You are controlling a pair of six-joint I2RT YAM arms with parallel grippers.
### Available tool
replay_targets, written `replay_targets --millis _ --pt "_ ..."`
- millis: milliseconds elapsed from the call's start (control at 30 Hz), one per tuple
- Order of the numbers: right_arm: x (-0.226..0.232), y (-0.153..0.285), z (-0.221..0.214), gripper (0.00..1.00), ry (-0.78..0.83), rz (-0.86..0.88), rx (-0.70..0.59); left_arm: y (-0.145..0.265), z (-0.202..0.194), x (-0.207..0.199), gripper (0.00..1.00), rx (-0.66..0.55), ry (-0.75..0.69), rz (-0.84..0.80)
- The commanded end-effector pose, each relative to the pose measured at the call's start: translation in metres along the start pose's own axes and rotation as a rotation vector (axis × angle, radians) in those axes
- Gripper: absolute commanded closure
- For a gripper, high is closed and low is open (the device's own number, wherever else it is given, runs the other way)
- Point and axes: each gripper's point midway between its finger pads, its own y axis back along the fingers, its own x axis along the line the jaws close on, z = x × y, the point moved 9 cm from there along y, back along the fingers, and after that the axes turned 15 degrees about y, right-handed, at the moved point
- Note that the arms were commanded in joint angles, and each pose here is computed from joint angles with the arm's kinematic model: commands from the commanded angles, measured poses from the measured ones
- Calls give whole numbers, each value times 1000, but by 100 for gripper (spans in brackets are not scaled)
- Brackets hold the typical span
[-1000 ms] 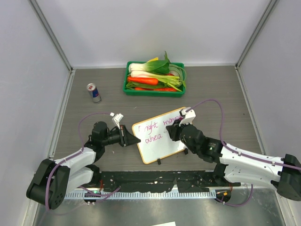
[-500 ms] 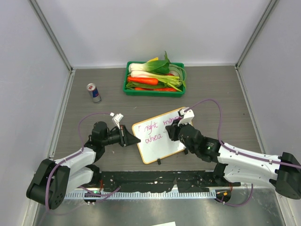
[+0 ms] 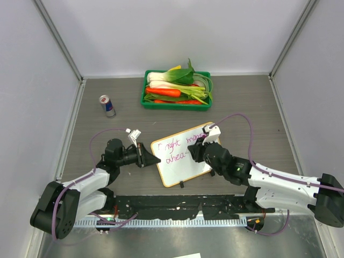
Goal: Write a sentence on the whiteboard
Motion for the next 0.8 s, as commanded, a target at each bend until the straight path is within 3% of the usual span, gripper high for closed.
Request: replay_targets --millis 0,767 --pt "-4 0 -11 98 4 -12 34 -1 3 0 100 -13 -44 1" --pt "-10 4 -23 99 33 -36 75 -1 3 1 100 -15 -41 3"
